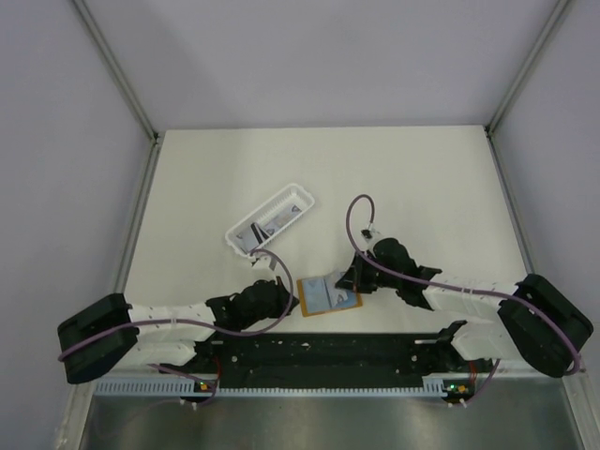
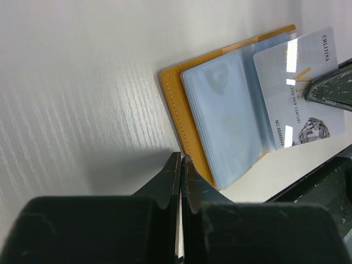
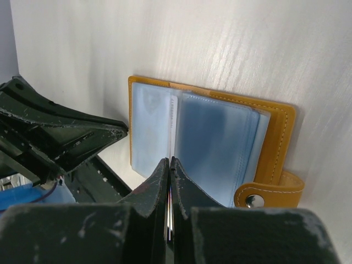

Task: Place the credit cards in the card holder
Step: Turn over the card slot in the card holder, then insert the credit card into the card holder.

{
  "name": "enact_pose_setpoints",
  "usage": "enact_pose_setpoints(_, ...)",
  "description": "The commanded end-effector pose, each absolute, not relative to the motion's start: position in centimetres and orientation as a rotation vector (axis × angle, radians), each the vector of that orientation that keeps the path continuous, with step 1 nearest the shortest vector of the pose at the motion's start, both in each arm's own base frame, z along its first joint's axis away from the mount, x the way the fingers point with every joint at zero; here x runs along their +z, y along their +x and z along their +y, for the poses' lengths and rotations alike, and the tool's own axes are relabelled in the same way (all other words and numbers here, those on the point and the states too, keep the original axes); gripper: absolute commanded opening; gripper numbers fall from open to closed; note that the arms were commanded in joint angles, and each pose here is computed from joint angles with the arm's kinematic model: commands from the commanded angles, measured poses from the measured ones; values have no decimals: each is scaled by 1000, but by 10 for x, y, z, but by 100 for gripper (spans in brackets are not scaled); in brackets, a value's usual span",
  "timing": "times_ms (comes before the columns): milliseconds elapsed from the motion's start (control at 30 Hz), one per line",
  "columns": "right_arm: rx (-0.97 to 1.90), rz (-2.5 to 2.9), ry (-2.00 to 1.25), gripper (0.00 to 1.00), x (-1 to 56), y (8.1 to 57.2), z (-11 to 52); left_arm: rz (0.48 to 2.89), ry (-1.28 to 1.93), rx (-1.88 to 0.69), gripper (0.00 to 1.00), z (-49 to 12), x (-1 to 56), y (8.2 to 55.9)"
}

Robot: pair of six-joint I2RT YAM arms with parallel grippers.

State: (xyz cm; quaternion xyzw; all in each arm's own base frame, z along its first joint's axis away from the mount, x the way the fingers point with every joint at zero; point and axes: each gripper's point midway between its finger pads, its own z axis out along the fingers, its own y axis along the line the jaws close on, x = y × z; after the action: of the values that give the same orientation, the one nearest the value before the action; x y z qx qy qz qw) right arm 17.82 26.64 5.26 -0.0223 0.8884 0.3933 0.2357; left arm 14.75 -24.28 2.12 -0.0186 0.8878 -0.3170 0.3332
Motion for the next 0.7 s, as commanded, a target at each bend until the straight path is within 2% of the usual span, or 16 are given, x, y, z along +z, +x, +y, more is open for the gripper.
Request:
enact_pose_setpoints(0,1124,2389,-6,0,56,188,268,2278,-70,-871,0,-252,31,155)
enact_pose_setpoints(667,1238,2413,7,0,41,182,279,2317,-49,-856,0,-254,19,152)
